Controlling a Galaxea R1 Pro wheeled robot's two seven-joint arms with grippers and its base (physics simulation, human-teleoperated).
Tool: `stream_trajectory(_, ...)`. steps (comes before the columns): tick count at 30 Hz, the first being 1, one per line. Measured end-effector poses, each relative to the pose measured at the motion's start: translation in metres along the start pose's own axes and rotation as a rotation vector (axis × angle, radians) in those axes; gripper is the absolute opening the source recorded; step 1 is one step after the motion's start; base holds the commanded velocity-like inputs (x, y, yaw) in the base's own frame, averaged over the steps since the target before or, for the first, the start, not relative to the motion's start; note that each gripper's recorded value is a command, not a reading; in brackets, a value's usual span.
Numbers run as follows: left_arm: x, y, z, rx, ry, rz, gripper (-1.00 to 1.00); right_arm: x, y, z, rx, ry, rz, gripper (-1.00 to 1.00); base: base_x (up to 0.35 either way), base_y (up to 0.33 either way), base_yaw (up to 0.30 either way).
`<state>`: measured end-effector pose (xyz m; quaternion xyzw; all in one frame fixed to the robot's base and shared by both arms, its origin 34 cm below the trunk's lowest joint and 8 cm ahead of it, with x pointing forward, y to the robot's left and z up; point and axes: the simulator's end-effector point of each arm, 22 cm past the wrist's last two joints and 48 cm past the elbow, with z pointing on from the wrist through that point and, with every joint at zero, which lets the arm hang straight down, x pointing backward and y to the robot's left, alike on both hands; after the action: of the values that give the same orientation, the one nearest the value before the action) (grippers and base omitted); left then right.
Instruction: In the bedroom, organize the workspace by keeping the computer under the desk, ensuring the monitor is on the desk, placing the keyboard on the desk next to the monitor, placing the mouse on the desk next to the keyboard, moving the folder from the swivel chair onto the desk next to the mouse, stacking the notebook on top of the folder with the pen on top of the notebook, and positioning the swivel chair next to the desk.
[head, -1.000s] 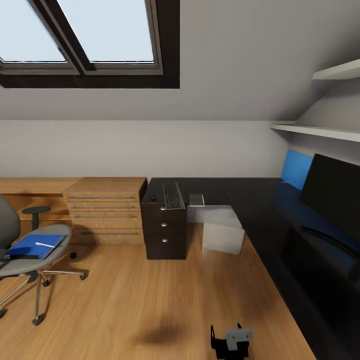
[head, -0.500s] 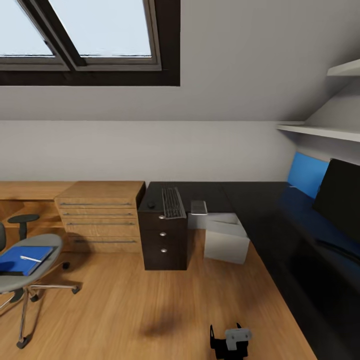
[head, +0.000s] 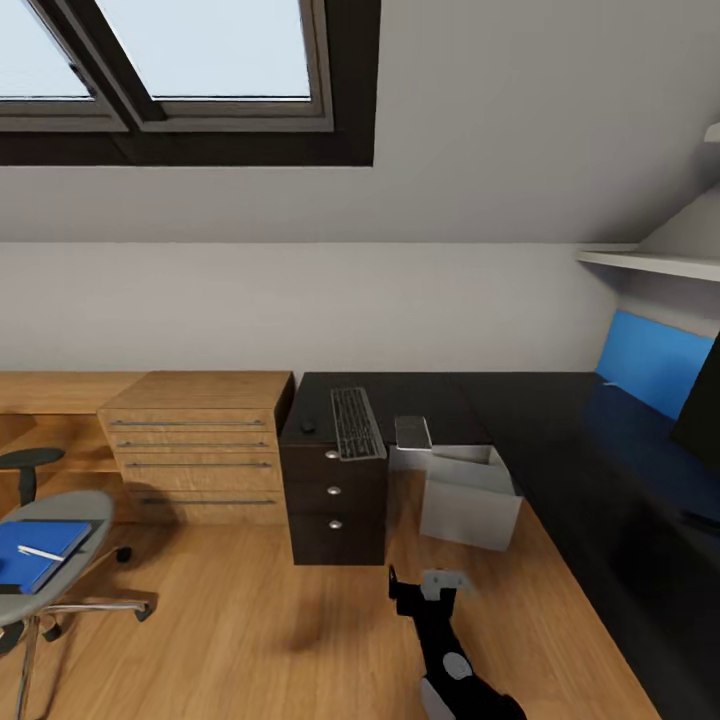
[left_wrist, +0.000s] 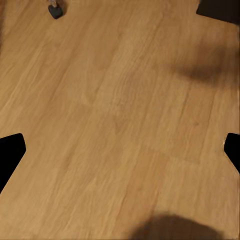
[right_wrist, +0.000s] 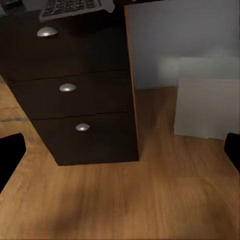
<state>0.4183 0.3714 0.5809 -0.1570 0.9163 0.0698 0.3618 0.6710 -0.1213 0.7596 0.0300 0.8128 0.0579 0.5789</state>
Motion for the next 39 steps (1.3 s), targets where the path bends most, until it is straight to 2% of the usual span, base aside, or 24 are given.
stream_trajectory(1, -0.001, 0.0, 0.0, 0.01, -0.002, 0.001, 1.0, -0.009, 0.012, 0.006, -0.035, 0.025, 0.065, 1.0, 0.332, 0.137, 0.0)
stream_trajectory(3, -0.002, 0.0, 0.001, 0.016, -0.004, -0.002, 1.0, -0.019, 0.025, 0.013, -0.074, 0.056, 0.145, 1.0, 0.332, 0.137, 0.0)
stream_trajectory(4, -0.003, 0.001, 0.001, 0.019, -0.005, -0.011, 1.0, -0.028, 0.036, 0.019, -0.113, 0.087, 0.23, 1.0, 0.332, 0.137, 0.0)
stream_trajectory(5, -0.003, 0.001, 0.001, 0.019, -0.005, -0.016, 1.0, -0.034, 0.04, 0.022, -0.131, 0.103, 0.279, 1.0, 0.332, 0.137, 0.0)
stream_trajectory(7, -0.003, 0.001, 0.001, 0.02, -0.007, -0.037, 1.0, -0.052, 0.049, 0.032, -0.196, 0.16, 0.462, 1.0, 0.332, 0.13, 0.0)
stream_trajectory(9, -0.003, 0.0, 0.001, 0.021, -0.009, -0.049, 1.0, -0.064, 0.054, 0.033, -0.276, 0.203, 0.622, 1.0, 0.332, 0.059, 0.0)
stream_trajectory(11, -0.002, -0.003, 0.0, 0.022, -0.009, -0.057, 1.0, -0.078, 0.059, 0.03, -0.37, 0.218, 0.74, 1.0, 0.315, -0.061, 0.0)
stream_trajectory(12, -0.001, -0.005, 0.0, 0.023, -0.008, -0.06, 1.0, -0.086, 0.062, 0.027, -0.413, 0.211, 0.778, 1.0, 0.285, -0.105, 0.0)
stream_trajectory(17, 0.0, -0.01, -0.001, 0.026, -0.007, -0.066, 1.0, -0.106, 0.069, 0.021, -0.516, 0.176, 0.837, 1.0, 0.148, -0.074, 0.0)
stream_trajectory(20, -0.003, -0.012, 0.0, 0.031, -0.014, -0.066, 1.0, -0.11, 0.07, 0.019, -0.538, 0.166, 0.848, 1.0, 0.044, -0.022, 0.0)
stream_trajectory(21, -0.006, -0.012, 0.0, 0.032, -0.02, -0.067, 1.0, -0.111, 0.069, 0.019, -0.54, 0.165, 0.849, 1.0, 0.01, -0.005, 0.0)
stream_trajectory(22, -0.037, -0.016, 0.003, 0.042, -0.086, -0.073, 1.0, -0.112, 0.058, 0.02, -0.532, 0.158, 0.846, 1.0, 0.007, -0.003, 0.0)
stream_trajectory(24, -0.055, -0.021, 0.006, 0.049, -0.126, -0.079, 1.0, -0.108, 0.05, 0.022, -0.524, 0.156, 0.839, 1.0, 0.005, -0.002, 0.0)
stream_trajectory(31, -0.063, -0.035, 0.013, 0.065, -0.158, -0.096, 1.0, -0.098, 0.042, 0.026, -0.523, 0.153, 0.829, 1.0, 0.001, -0.001, 0.0)
stream_trajectory(39, -0.055, -0.048, 0.02, 0.069, -0.165, -0.112, 1.0, -0.086, 0.045, 0.029, -0.53, 0.155, 0.829, 1.0, 0.0, 0.0, 0.0)
